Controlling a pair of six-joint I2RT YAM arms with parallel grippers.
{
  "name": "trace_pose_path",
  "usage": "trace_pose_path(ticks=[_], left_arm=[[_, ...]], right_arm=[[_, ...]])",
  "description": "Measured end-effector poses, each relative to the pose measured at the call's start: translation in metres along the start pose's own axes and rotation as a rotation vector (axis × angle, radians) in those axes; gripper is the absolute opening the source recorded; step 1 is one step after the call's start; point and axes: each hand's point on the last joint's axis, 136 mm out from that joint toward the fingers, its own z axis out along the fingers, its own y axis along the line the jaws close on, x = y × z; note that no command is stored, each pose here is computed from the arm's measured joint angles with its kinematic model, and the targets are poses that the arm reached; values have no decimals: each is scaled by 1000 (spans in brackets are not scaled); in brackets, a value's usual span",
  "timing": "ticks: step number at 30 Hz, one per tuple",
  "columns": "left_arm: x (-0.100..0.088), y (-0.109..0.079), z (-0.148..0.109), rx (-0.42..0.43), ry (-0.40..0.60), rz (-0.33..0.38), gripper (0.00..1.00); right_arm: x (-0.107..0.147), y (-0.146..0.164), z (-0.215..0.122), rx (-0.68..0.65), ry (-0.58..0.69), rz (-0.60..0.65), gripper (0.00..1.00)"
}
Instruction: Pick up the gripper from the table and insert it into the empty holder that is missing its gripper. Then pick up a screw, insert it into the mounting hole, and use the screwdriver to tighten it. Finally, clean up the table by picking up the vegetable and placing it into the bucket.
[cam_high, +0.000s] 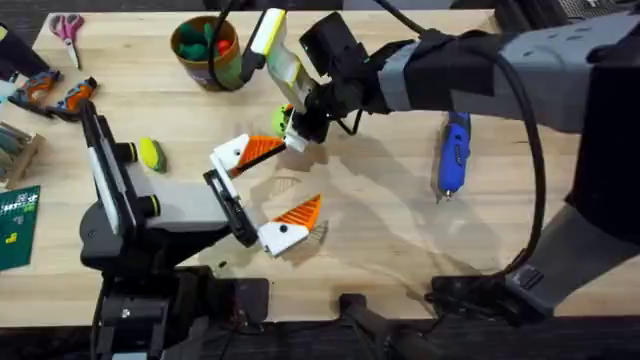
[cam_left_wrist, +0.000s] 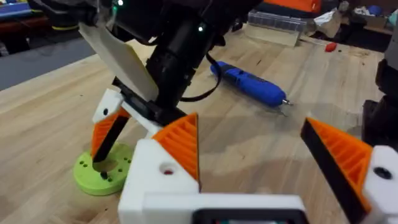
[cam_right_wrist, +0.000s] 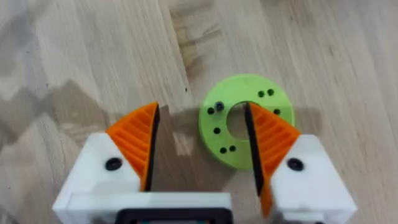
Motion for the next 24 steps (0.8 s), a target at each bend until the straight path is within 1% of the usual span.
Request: trace_pose_path(ticks=[6,10,13,18,24], left_arm=[[0,0,0,0,0,0,986],[0,0,0,0,0,0,986],[0,0,0,0,0,0,986],[0,0,0,0,0,0,986],[0,0,0,0,0,0,986]], right_arm=[[-2,-1,0,3,-6,-3,777],[-6,-3,0,12,-23,-9,778],[-4,-6,2,14,-25,16,779],[5,-11,6,13,-10,68,793],[5,-14,6,15,-13,84,804]])
